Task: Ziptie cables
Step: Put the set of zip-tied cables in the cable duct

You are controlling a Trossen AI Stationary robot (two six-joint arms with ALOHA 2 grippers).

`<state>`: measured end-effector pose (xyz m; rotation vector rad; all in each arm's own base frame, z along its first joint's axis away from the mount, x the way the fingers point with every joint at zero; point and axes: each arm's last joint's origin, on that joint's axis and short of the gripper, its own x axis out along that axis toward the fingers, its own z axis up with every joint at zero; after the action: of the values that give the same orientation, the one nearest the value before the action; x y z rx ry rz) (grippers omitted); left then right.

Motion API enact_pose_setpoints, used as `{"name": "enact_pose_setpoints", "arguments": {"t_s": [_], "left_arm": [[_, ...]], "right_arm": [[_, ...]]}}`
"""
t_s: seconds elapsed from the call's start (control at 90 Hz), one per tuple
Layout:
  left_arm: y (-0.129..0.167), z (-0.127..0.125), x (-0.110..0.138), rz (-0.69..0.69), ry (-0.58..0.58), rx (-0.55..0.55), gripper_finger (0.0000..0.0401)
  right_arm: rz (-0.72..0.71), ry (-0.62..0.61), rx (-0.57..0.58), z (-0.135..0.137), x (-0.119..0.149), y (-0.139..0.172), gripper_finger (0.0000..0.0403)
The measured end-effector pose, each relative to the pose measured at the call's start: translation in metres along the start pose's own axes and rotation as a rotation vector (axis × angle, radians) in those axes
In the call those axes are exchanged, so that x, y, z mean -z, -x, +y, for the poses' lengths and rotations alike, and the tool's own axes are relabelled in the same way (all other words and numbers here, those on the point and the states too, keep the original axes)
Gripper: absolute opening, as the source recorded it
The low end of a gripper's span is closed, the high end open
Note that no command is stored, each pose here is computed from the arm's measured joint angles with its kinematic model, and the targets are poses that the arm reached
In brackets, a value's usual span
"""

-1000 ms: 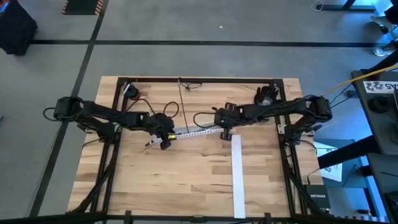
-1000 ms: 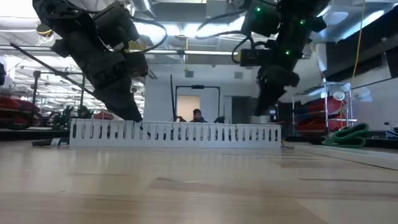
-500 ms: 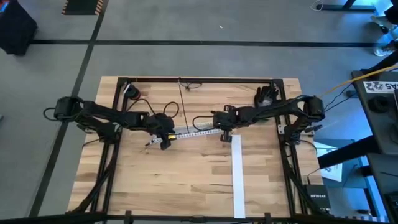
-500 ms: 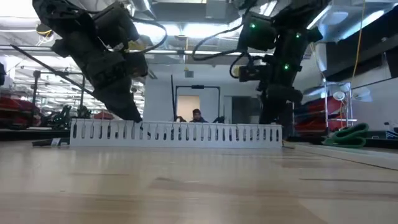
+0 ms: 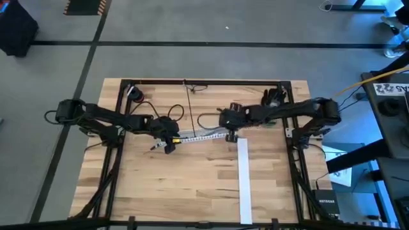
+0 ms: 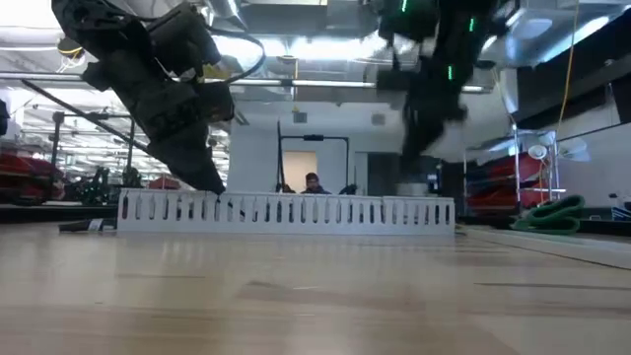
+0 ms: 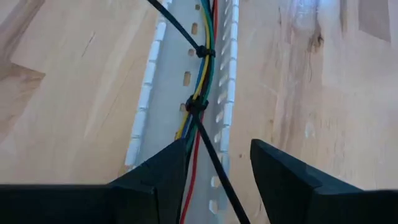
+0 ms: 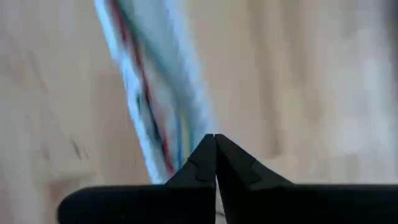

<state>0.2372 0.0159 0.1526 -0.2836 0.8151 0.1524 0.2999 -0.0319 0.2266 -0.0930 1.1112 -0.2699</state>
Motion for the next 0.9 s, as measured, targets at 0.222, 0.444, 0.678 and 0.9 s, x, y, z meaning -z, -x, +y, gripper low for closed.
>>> {"name": "enact_pose_setpoints", "arguments": {"t_s": [0.222,0.444,0.678,0.9], "left_arm": [[0.003,0.000,-0.002,-0.017,-0.008,0.004,0.0174],[0.003,-0.001,-0.002,-0.016,-0.010,0.004,0.0174],[0.003,-0.001,-0.002,-0.016,-0.013,0.004,0.0174],[0.003,-0.001,-0.002,-0.016,-0.025,0.004,0.0174]], "right_arm": [[-0.142,-0.236,-0.034,0.003,0.012,0.063,0.0003],[-0.071,-0.496,-0.175,0.048,0.053,0.071,0.0003],[0.108,-0.834,-0.150,0.063,0.078,0.047,0.0065],[0.117,-0.913,-0.109,0.051,0.080,0.042,0.0229]]}}
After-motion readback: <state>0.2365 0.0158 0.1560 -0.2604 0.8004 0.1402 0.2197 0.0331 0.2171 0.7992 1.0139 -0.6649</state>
